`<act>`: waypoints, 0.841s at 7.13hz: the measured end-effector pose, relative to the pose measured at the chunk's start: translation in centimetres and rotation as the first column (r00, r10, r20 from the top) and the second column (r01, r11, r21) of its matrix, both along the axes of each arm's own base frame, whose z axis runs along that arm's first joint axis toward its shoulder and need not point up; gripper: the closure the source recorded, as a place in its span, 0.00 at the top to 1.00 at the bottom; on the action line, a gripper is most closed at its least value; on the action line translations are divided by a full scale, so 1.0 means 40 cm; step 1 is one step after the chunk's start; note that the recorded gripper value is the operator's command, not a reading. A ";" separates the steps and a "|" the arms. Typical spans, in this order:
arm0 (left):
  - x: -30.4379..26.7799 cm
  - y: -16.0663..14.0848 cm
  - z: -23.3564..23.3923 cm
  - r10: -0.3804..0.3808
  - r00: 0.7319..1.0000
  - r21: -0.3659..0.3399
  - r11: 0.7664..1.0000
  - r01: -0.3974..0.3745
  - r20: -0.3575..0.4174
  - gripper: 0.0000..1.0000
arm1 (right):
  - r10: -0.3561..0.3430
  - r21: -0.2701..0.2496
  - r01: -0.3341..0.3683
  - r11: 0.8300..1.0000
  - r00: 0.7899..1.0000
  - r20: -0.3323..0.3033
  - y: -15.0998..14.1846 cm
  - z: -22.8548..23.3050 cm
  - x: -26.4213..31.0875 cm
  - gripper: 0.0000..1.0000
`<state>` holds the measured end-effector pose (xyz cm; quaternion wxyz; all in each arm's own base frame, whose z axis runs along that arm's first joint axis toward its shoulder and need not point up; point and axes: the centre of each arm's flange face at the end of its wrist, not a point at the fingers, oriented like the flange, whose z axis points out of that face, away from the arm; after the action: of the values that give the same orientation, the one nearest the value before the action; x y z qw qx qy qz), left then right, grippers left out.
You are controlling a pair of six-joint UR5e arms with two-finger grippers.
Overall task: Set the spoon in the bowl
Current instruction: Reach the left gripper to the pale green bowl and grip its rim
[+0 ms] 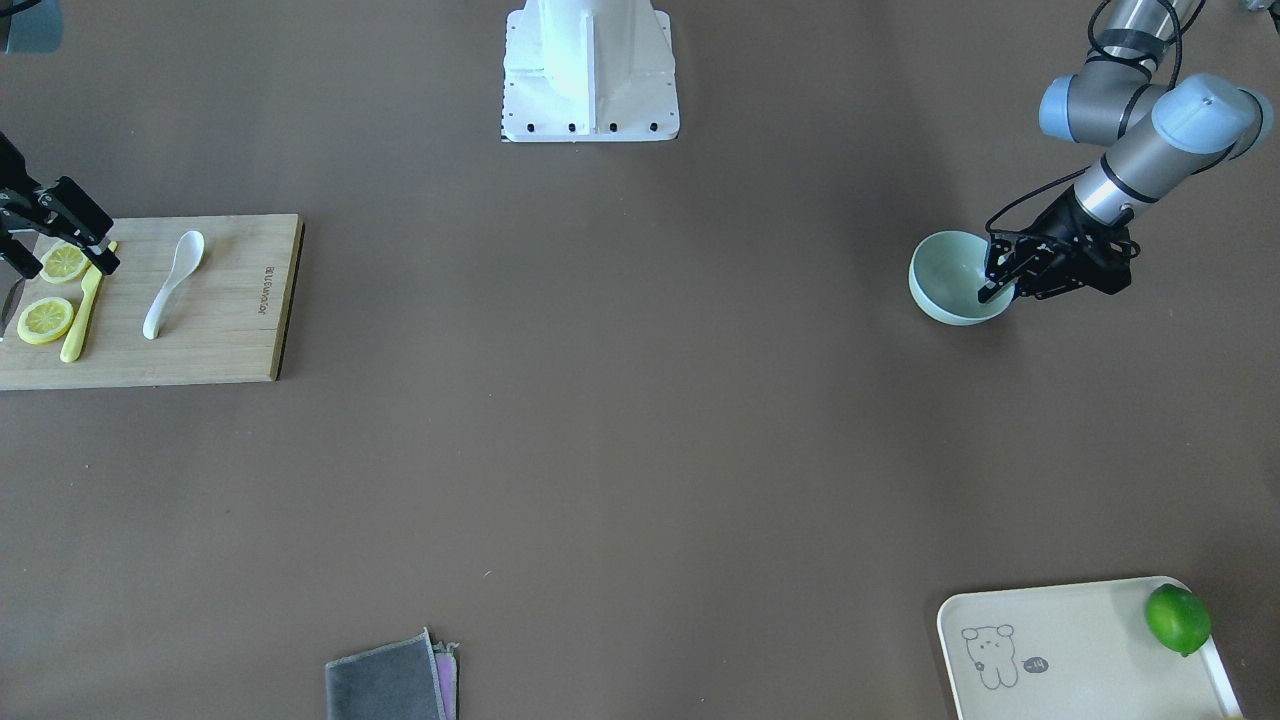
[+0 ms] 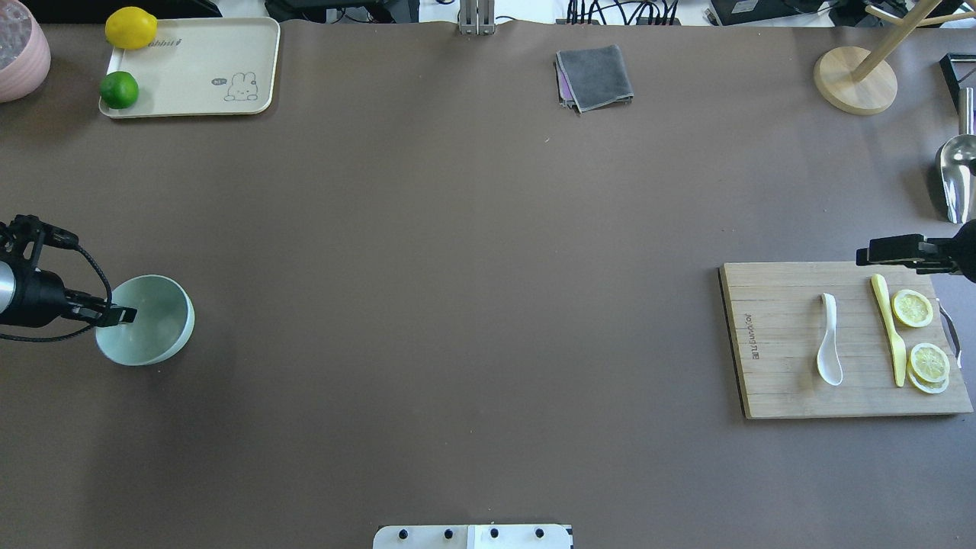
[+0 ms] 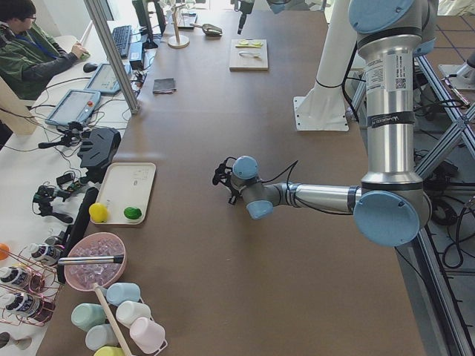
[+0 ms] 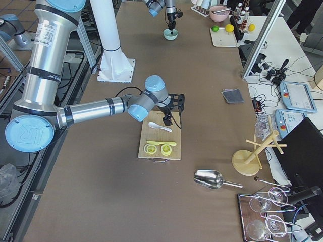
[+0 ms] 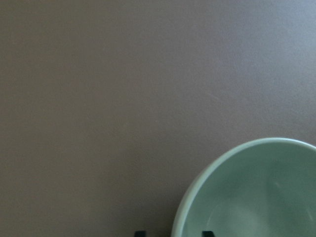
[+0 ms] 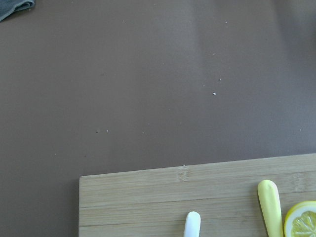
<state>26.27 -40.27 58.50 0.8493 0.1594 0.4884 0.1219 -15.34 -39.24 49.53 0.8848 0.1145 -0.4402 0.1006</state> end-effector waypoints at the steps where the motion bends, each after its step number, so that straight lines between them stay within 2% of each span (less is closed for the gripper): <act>1: 0.015 -0.011 -0.040 0.006 1.000 0.009 1.000 -0.006 -0.025 0.00 | 0.000 0.001 0.000 1.000 1.000 0.000 -0.001 -0.001 0.000 1.00; 2: 0.045 -0.035 -0.107 0.017 0.997 0.010 1.000 -0.016 -0.071 0.00 | 0.000 0.002 0.000 1.000 1.000 0.001 -0.001 -0.002 -0.001 1.00; 4: 0.153 -0.118 -0.310 0.011 0.984 -0.038 0.999 -0.018 -0.178 0.00 | 0.001 0.004 -0.001 1.000 1.000 -0.001 -0.002 -0.002 -0.001 1.00; 5: 0.243 -0.151 -0.438 -0.001 0.977 -0.072 0.997 -0.015 -0.215 0.00 | 0.003 0.004 -0.003 1.000 1.000 -0.002 -0.002 -0.002 -0.001 1.00; 6: 0.350 -0.152 -0.548 -0.017 0.975 -0.094 0.996 -0.005 -0.222 0.00 | 0.004 0.005 -0.004 1.000 1.000 -0.002 -0.002 -0.002 -0.001 1.00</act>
<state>40.28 -46.36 36.56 0.7963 0.1331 0.5849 0.0775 -15.40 -39.34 49.45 0.8849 0.1176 -0.4392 0.1012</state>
